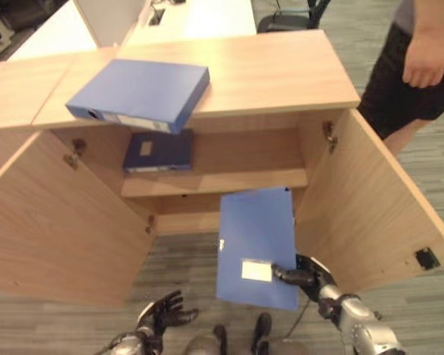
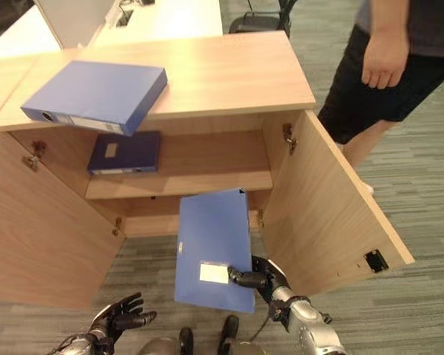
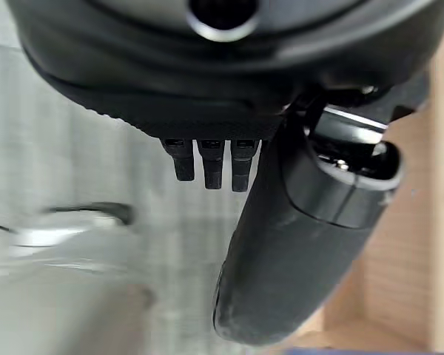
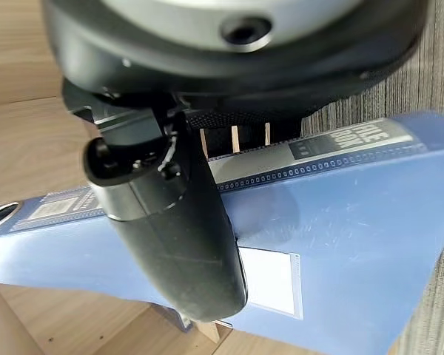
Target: Put the empty folder in the office cabinet
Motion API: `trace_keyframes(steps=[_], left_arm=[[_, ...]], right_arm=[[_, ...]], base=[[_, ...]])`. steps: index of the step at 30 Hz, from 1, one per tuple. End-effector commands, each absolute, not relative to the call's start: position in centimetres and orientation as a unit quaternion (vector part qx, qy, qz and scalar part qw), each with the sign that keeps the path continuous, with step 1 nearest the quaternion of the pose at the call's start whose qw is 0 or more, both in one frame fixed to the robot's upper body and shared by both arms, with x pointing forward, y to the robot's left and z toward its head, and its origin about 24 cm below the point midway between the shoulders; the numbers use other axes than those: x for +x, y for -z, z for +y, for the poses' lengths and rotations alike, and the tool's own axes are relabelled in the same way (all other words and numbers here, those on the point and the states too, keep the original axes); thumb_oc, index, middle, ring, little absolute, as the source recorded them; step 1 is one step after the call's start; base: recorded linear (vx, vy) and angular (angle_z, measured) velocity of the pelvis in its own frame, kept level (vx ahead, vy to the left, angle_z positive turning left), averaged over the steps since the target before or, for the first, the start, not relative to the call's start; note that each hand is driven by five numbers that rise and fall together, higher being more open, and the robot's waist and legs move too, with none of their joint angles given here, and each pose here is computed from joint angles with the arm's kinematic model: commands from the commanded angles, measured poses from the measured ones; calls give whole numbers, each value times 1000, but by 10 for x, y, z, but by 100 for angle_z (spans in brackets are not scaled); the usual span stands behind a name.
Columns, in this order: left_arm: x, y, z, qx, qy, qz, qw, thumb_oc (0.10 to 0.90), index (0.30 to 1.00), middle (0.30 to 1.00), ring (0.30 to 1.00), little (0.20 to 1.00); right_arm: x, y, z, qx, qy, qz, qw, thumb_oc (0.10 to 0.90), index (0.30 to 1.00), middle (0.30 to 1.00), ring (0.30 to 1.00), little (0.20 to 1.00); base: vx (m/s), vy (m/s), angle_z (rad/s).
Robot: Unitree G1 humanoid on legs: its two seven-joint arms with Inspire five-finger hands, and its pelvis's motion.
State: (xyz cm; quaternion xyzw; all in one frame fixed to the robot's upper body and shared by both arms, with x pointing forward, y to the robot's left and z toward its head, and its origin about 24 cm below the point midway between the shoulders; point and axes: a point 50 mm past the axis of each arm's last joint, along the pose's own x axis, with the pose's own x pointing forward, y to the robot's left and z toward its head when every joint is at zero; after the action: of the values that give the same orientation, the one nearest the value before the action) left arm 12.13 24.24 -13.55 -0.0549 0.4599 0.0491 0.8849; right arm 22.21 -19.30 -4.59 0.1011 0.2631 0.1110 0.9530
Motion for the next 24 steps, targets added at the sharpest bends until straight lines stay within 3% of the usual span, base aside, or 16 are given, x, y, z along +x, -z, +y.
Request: trace_keyframes(steps=[1,7,11,18,24], left_arm=[[105,139,255,-45,-112,469,875,800,900,900,900,900],[46,162,255,-81,-227,565,789,800,900,900,900,900],[19,167,248,-73,-225,602,763,800,900,900,900,900],[18,166,254,-6,-184,617,765,800,900,900,900,900],[45,159,266,36,-176,586,790,800,900,900,900,900]], right_arm=[[240,10,-169,136,-161,163,964,400,300,300,300,300],[230,22,-177,139,-129,185,964,400,300,300,300,300],[217,33,-181,137,-122,214,959,400,300,300,300,300],[211,35,-177,134,-131,218,958,400,300,300,300,300],[234,15,-166,137,-157,172,963,400,300,300,300,300]], base=[[116,-3,-1],[246,141,-9],[353,218,-44],[221,216,-6],[96,266,-8]])
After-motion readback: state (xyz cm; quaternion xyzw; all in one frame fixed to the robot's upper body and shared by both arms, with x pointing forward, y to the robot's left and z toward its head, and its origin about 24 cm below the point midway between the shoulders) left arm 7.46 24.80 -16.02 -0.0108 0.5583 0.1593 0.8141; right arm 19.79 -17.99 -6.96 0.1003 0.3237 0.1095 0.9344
